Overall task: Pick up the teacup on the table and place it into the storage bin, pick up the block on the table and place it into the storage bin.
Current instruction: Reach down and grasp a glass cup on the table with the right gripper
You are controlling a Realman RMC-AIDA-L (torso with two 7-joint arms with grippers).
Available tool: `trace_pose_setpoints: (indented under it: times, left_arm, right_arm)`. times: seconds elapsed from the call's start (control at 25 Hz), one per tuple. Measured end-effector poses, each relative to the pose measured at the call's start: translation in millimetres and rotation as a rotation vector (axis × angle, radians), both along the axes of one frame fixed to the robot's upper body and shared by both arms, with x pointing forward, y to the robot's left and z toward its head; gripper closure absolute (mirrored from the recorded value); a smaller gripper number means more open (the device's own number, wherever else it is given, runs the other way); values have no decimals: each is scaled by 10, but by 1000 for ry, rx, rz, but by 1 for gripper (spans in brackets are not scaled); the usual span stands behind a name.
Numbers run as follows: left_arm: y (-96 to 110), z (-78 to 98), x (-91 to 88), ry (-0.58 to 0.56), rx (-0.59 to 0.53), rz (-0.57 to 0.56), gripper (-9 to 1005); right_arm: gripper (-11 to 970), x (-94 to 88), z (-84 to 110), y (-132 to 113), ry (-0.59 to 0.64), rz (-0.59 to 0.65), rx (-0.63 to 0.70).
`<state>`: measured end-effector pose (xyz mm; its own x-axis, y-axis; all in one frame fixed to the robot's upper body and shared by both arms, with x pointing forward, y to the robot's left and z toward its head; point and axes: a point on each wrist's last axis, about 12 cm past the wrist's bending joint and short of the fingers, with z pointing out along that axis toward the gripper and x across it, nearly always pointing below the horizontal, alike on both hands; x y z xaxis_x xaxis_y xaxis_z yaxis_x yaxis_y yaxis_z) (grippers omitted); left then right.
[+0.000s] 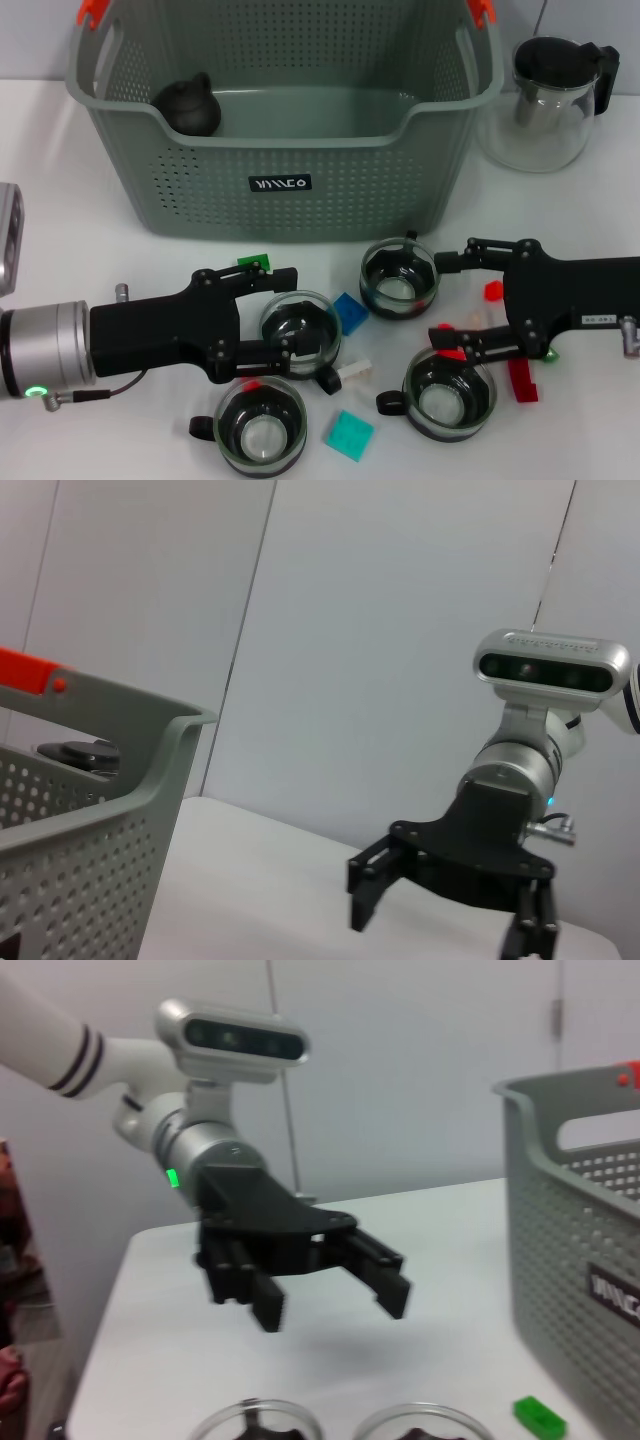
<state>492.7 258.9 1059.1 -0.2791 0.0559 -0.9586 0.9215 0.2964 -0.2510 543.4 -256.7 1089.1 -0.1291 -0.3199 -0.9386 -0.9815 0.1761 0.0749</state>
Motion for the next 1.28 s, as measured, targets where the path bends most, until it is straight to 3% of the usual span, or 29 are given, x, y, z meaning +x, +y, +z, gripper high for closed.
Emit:
trace_pose_setpoints:
  times: [0.28,0.6,0.96,1.28]
  left_arm:
    - [4,0,7,3,2,4,186]
    - [-56,-68,25,16,19,41,185]
    - [-107,-105,75,16,33,85,185]
    - [-94,-105,87,12,25,112,186]
  right_arm:
    - [33,-70,147,-62,-11,139,-28]
    - [38,-71,202,-40,24,256,-209]
    - [54,17,251,114,10,331,-400]
    - [89,49,262,272,3,412,-476]
